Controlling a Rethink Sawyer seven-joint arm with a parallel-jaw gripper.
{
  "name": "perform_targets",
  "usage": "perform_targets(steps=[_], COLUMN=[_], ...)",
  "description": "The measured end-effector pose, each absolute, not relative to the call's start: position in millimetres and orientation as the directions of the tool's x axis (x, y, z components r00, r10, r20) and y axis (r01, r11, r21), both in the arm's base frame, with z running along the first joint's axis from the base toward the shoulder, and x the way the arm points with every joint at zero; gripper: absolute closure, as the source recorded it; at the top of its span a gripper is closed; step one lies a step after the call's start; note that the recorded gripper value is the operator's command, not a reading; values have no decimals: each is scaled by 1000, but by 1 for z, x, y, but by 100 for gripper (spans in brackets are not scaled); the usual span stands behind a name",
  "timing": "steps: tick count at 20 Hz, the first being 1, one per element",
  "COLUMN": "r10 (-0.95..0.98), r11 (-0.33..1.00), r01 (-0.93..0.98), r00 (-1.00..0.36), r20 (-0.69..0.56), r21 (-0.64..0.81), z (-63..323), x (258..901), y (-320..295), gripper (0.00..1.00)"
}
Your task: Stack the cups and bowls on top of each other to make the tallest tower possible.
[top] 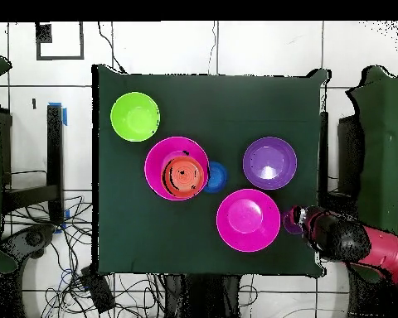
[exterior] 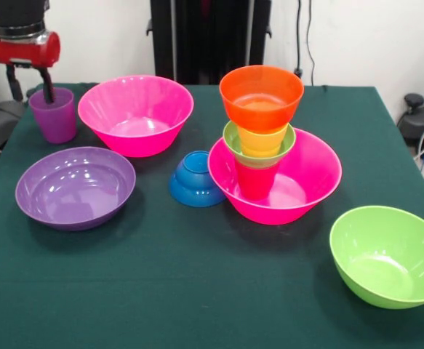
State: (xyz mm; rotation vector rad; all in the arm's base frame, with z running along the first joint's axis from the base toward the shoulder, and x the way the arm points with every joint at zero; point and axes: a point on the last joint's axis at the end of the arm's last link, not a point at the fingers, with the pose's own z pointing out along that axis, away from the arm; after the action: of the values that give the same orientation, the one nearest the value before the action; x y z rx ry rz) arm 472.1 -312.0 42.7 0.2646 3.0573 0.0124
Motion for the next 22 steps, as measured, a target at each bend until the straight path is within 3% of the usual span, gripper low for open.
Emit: perform_targets(steps=[9, 22], r10=[169, 164], r11=[983, 983], r01=[166, 168], r00=[-985, -985], r20=[-23, 58], r21=[78, 73], z=[-1, 9], x=[455, 444], y=[-299, -306], gripper=[0, 0])
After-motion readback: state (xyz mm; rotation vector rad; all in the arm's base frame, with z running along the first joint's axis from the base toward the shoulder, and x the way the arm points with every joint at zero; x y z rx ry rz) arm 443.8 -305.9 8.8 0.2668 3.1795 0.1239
